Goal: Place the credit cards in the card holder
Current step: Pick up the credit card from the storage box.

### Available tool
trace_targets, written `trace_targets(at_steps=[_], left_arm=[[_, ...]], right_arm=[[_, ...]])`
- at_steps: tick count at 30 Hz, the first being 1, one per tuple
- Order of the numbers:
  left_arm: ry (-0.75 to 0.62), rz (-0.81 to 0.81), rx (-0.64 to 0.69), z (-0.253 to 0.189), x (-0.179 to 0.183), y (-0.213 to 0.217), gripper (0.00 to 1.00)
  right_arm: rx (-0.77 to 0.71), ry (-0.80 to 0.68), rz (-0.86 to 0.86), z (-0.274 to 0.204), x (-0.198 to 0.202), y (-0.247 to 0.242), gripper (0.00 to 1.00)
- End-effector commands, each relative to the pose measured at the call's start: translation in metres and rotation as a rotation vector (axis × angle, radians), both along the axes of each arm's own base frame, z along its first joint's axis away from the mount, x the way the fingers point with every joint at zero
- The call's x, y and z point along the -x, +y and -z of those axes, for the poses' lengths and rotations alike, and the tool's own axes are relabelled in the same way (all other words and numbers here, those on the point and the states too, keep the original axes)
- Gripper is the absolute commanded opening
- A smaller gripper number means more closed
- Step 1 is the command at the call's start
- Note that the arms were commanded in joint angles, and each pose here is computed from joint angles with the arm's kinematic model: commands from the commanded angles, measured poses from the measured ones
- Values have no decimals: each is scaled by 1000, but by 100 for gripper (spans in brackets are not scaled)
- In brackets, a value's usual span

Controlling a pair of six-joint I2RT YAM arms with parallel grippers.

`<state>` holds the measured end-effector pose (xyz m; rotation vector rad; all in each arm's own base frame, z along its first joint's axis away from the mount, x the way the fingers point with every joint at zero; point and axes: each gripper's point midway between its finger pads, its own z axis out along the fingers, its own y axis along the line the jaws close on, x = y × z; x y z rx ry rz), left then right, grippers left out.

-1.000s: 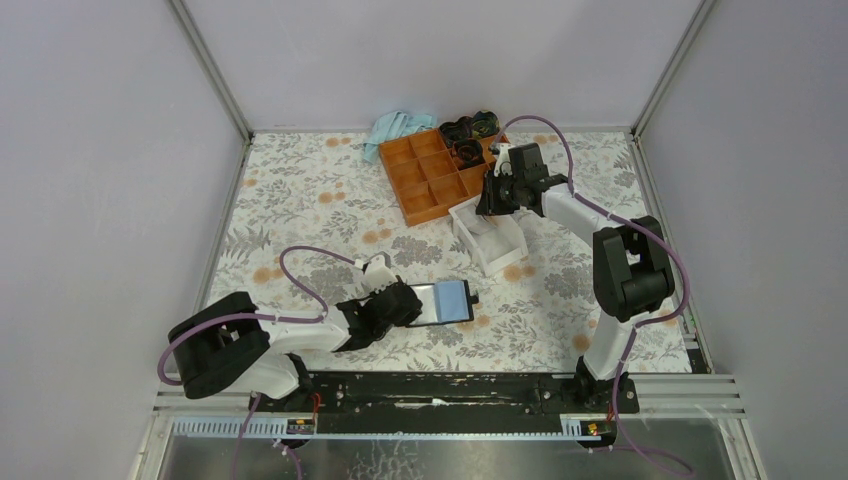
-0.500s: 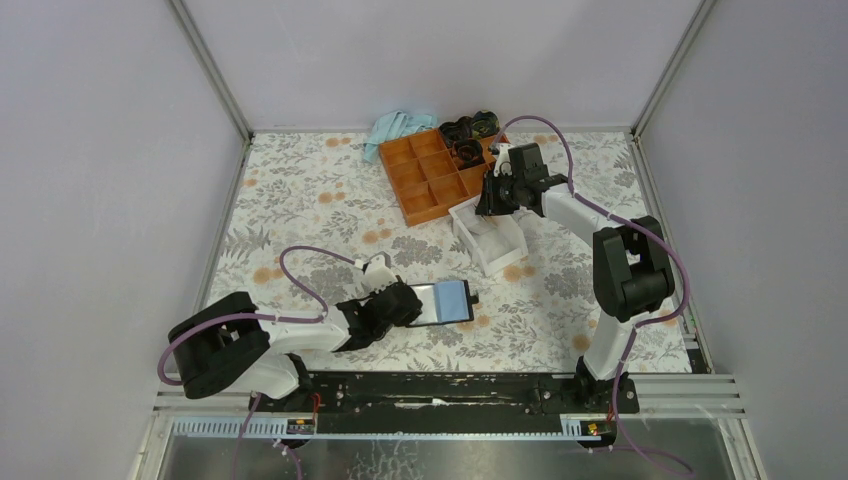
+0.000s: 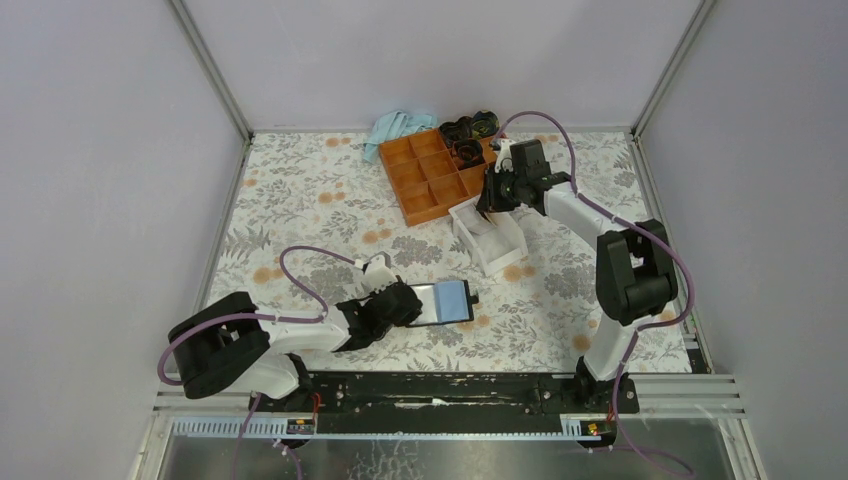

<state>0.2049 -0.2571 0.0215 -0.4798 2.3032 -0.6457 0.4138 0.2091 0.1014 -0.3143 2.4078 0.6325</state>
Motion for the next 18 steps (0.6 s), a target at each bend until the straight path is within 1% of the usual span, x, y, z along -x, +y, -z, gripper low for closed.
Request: trace_targets(at_steps=[1,6,11,18], left_arm=[[-27,22,34,-10,-4,-12,5],[-29,20,33,-11,-4,-12,5],[-28,20,35,-10,-3,-12,5],[-33,17,33,-10,-4,-12,6]], right_arm=[[-35,-82,-8,-42,-4,8,26],[6,-90,16,-42,-4,0,25],[80,-99,58,-37,-6,-14,23],[205,-151,113,-37,-8,-27,16]])
